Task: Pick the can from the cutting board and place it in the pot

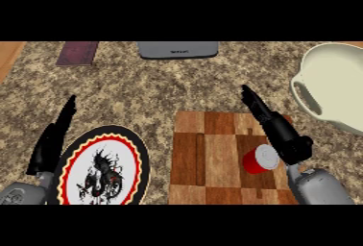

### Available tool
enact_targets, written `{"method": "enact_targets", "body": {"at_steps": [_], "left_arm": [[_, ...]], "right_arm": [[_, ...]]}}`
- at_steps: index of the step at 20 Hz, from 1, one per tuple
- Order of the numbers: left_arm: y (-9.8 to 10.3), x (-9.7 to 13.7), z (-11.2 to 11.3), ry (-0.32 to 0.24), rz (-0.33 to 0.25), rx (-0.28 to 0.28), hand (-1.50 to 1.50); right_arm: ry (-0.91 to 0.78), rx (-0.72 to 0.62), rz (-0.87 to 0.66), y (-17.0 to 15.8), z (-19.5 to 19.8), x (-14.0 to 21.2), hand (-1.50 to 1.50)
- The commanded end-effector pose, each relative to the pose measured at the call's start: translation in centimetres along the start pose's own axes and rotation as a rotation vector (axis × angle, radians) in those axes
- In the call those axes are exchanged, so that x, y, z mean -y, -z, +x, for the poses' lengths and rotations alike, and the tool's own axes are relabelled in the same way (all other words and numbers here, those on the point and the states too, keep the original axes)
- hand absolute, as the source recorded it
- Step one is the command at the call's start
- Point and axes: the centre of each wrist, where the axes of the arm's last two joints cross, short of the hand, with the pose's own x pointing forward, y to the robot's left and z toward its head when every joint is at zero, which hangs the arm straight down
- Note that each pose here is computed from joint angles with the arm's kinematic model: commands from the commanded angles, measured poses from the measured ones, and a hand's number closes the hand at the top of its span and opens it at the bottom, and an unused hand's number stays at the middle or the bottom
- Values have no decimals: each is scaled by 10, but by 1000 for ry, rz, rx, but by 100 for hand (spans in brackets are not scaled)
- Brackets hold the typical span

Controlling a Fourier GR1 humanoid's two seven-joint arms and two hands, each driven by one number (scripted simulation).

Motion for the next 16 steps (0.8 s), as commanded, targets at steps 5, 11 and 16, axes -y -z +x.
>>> {"method": "enact_targets", "body": {"at_steps": [5,11,16], "left_arm": [[-6,22,15,-266,108,87,0],[-29,37,8,-409,131,122,0],[-36,43,18,-426,88,157,0]], "right_arm": [[-252,624,-300,-33,87,72,150],[-487,457,-816,-112,38,100,-150],[-497,653,-792,-167,39,47,-150]]}}
